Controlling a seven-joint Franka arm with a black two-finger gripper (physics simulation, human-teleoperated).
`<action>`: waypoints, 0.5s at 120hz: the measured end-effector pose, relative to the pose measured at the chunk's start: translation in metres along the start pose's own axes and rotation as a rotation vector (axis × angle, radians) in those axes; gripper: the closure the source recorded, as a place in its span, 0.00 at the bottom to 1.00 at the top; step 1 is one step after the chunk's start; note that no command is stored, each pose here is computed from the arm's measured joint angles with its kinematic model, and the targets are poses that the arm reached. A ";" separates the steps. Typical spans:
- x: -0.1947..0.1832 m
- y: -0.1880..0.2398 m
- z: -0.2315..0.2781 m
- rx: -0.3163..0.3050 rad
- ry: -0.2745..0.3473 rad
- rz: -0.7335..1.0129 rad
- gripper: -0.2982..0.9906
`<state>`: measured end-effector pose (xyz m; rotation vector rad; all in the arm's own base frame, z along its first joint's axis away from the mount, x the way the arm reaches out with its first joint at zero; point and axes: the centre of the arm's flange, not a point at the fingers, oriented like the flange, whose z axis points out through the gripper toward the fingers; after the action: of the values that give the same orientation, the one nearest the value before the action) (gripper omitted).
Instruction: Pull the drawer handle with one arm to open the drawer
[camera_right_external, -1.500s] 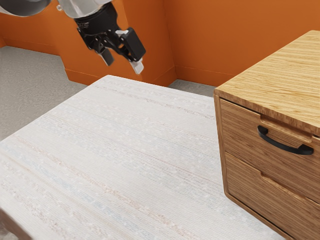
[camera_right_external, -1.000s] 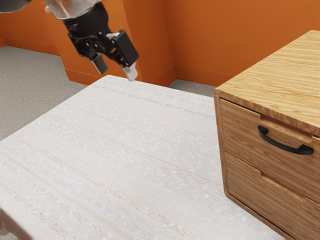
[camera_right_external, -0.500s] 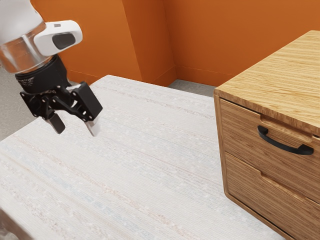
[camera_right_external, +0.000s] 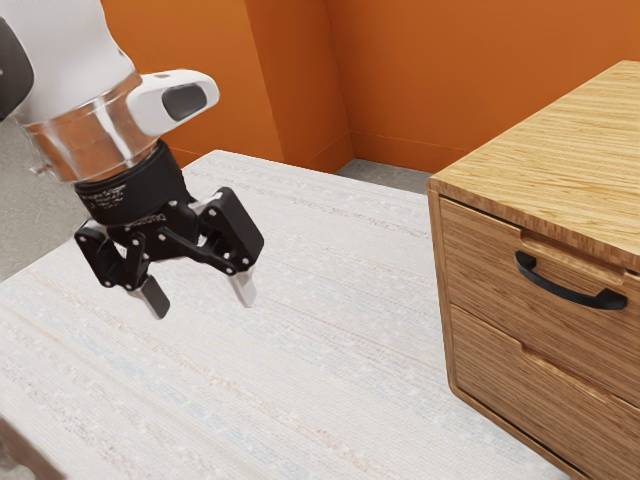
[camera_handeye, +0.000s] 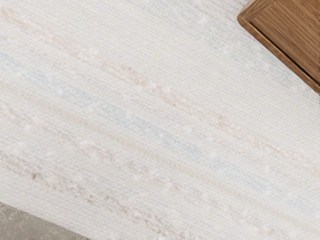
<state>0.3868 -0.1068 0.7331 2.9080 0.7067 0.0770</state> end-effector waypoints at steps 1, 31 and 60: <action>-0.001 0.002 0.000 0.001 0.001 -0.004 0.23; -0.009 0.035 0.012 0.005 0.028 -0.134 0.23; -0.032 0.084 0.011 -0.057 0.047 -0.164 0.23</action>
<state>0.3969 -0.1965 0.7345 2.7905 0.9323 0.1446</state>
